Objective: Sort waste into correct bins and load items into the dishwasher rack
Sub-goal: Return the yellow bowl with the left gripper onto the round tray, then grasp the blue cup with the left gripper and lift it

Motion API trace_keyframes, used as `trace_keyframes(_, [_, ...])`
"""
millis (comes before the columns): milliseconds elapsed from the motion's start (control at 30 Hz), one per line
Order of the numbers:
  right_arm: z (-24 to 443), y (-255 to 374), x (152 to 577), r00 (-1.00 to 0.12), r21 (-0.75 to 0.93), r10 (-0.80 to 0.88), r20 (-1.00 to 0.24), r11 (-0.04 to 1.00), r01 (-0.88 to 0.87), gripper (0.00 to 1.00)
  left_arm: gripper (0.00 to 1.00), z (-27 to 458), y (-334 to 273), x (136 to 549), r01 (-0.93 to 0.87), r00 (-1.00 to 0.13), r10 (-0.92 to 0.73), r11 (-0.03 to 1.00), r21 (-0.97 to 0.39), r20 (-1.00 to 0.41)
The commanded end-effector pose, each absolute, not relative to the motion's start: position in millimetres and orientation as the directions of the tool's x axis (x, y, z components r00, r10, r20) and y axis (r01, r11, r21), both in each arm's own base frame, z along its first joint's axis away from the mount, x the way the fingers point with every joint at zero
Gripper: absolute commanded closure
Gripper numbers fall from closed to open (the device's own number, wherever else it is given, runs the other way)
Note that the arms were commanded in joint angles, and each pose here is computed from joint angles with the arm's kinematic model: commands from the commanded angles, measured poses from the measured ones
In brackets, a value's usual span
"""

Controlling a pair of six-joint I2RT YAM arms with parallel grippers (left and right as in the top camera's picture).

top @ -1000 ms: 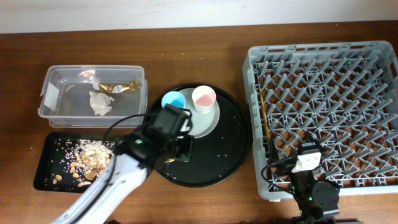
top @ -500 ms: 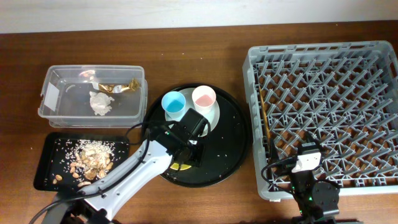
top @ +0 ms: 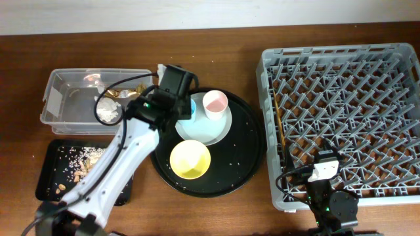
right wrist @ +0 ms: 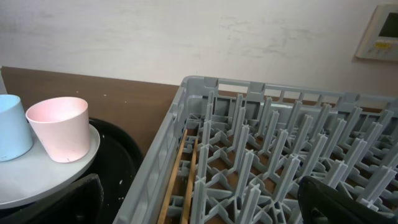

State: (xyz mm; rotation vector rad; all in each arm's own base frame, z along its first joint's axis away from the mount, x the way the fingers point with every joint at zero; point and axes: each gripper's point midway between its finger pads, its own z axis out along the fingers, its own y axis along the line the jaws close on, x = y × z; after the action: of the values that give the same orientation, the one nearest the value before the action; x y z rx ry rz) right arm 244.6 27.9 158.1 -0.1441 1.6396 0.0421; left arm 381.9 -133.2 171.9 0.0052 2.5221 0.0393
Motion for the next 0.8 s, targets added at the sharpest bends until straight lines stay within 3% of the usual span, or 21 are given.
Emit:
trace_keyframes(0, [155.8,30.6,244.2,-0.069,-0.062,-0.071,-0.995,0.989,-0.132,0.02,0.64,141.4,-120.5,395.5,-0.031,-0.853,-0.002,0.998,0.048,-0.523])
trace_keyframes(333, [155.8,30.6,244.2,-0.069,-0.062,-0.071,-0.995,0.989,-0.132,0.02,0.65,77.3,-132.0,407.9,-0.011,-0.909,-0.002,1.000,0.018,-0.416])
trace_keyframes(500, [155.8,30.6,244.2,-0.069,-0.062,-0.071,-0.995,0.989,-0.132,0.02,0.66,74.1,-131.8,408.9,-0.012,-0.910,-0.001,1.000,0.023,-0.414])
trace_keyframes(633, [155.8,30.6,244.2,-0.069,-0.062,-0.071,-0.995,0.989,-0.132,0.01,0.75,68.3,-129.6,403.5,-0.011,-0.918,0.002,0.999,0.031,-0.396])
trace_keyframes(767, [155.8,30.6,244.2,-0.069,-0.062,-0.071,-0.995,0.989,-0.132,0.01,0.90,69.0,-129.9,405.2,-0.012,-0.915,0.000,1.000,0.029,-0.402])
